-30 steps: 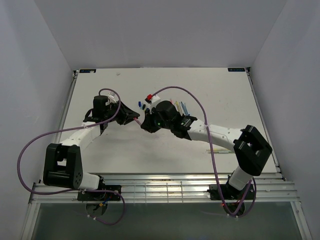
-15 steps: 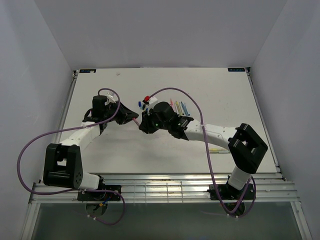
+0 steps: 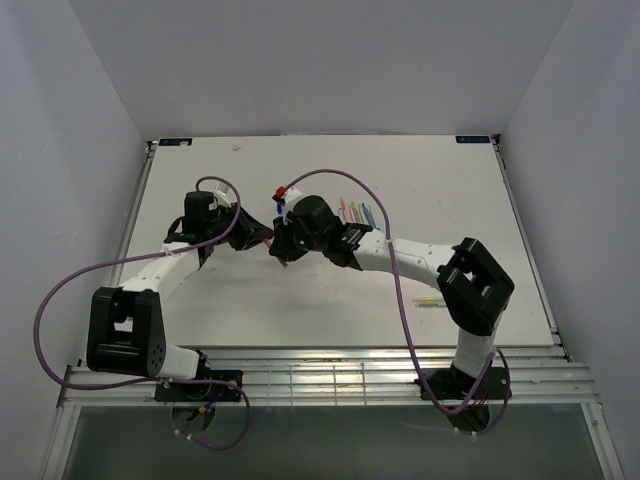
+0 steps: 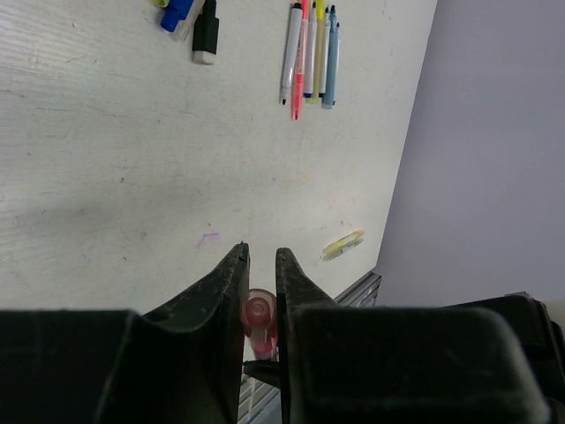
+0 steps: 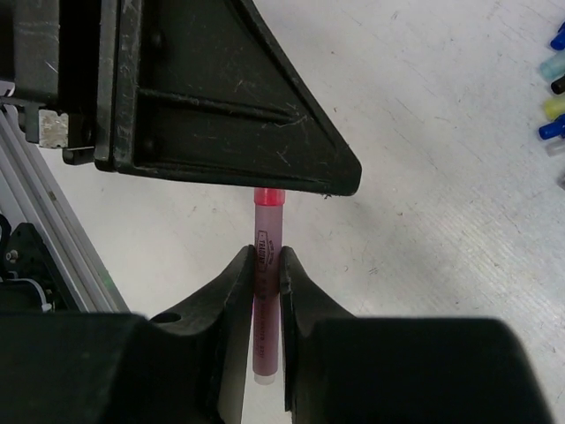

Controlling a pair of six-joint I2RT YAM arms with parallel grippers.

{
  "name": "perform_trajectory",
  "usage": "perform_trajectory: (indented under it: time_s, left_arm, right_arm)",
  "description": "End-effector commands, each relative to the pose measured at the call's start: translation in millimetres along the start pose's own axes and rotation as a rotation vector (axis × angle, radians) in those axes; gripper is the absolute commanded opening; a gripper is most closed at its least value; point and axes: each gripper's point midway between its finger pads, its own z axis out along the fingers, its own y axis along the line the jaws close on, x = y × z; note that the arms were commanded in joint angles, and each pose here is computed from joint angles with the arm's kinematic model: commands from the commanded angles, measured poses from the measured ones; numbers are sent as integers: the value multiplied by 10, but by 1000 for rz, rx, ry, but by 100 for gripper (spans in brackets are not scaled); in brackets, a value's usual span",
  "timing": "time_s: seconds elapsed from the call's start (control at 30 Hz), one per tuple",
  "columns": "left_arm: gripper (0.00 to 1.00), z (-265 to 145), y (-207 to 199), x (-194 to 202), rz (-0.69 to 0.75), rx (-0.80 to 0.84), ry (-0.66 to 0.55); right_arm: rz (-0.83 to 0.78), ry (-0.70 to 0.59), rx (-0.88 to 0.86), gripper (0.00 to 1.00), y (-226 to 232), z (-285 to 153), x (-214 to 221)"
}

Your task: Open the pen caps

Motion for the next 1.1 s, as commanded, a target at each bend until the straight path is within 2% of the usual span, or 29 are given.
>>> perform_trajectory:
  time_s: [0.0,0.03,0.07,0.13,0.17,0.27,0.3,0.33,0.43,0.47,0.53,0.57,0.67,0.8,0.9,1.07]
  left_arm:
    - [0,-101,-252,-92,50,44,-20]
    - [0,-99,-264,-174,46,25,-45]
    - [0,-87,-219,-178,17,-4,-38]
    - [0,-86,-198,-310,-5,-49,-74]
    - [0,-105,-248,-404,-17,-71,-93]
    - [0,-183,-308,-681,-30,-118,-182]
    - [0,-194,-292,-754,-41,-127,-197]
    - [0,-200,-321,-803,-39,-122,-204]
    - [0,-217,-399,-954,-2,-96,-225]
    - [0,-223,-410,-963,13,-82,-227]
    - [0,-263,-422,-1014,50,-71,-255]
    - [0,-268,-412,-1021,64,-70,-263]
    - [0,-271,-354,-1038,86,-88,-272]
    - [0,-201,-220,-1044,105,-124,-257]
    - [0,-40,-11,-1040,115,-189,-190]
    - [0,246,232,-1069,136,-224,-93]
  right_arm:
    - [-48,-8,21,8,14,46,-79]
    - [-84,-8,57,8,53,47,-67]
    - [-125,-1,246,8,-212,-2,-9]
    - [-275,15,419,8,-272,-62,105]
    - [-346,8,635,8,-525,-233,96]
    - [-557,55,905,8,-683,-420,208]
    - [-587,94,923,8,-726,-426,301]
    - [-576,98,915,8,-744,-433,328]
    - [-432,82,721,8,-711,-382,381]
    - [-379,100,558,8,-576,-365,514]
    - [-314,37,378,8,-454,-309,417]
    - [-292,55,179,8,-201,-299,522]
    - [-209,22,-24,8,-8,-340,437]
    - [-132,-54,14,8,-154,-477,263]
    - [-63,-106,100,8,-475,-645,37]
    - [36,-104,343,8,-1370,-955,-176]
